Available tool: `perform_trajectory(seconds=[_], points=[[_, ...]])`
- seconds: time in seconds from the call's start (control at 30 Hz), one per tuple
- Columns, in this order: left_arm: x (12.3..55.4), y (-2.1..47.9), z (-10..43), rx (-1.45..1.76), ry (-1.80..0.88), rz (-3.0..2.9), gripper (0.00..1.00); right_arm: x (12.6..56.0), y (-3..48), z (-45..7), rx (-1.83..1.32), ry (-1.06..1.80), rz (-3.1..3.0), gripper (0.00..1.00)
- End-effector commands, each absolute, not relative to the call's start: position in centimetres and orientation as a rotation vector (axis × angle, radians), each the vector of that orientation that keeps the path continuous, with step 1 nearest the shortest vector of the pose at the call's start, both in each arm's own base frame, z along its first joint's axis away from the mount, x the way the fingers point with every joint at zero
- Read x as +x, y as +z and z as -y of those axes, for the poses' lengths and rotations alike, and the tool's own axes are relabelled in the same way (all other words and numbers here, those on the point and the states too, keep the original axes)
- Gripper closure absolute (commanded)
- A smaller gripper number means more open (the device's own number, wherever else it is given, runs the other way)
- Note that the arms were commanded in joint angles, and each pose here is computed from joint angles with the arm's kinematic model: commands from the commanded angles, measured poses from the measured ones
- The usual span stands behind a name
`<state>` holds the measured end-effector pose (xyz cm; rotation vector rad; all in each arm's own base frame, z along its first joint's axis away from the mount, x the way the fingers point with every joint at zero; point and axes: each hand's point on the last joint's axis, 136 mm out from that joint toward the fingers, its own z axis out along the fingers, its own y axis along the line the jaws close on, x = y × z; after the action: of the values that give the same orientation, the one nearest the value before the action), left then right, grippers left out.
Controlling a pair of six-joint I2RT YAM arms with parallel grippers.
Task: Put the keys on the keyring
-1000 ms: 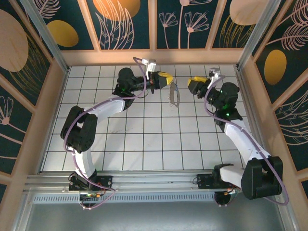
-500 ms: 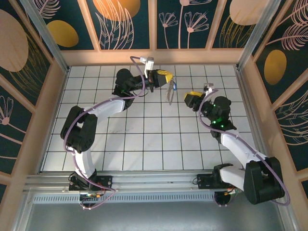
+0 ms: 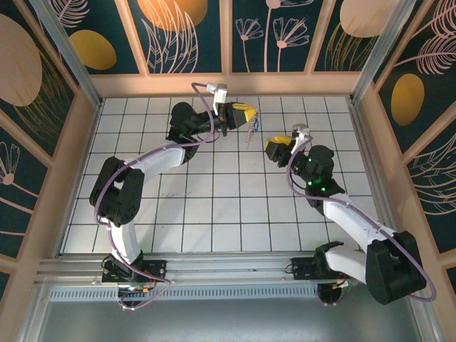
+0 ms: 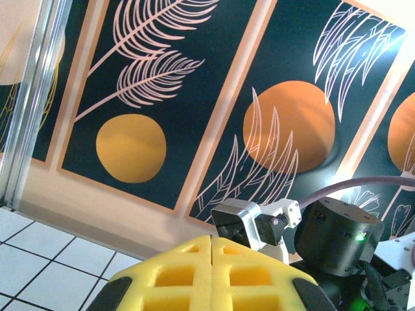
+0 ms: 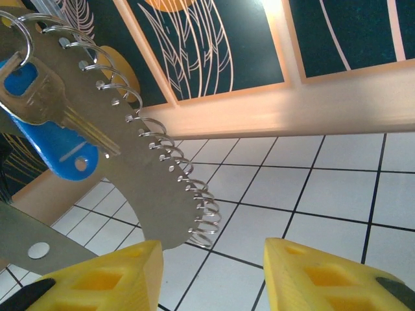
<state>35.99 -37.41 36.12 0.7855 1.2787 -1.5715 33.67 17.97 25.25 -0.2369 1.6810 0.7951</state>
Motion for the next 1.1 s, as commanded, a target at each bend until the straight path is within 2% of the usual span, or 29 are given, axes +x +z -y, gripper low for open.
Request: perform_trajectory(seconds=[0.0, 0.27, 1.07], points=[[35.5, 37.4, 37.1, 0.806, -1.571, -1.208, 1.0, 33.7, 27.4, -18.8, -0.275, 0.793, -1.604, 0.55], [35.6, 37.3, 37.0, 0.793, -1.572, -1.211, 1.0, 33.7, 28.6, -20.2, -0.318, 0.799, -1.579, 0.55], [35.3, 37.9, 36.7, 0.75, -1.642, -1.169, 1.0, 33.1, 29.3, -19.8, -0.322, 0.777, -1.513, 0.55]])
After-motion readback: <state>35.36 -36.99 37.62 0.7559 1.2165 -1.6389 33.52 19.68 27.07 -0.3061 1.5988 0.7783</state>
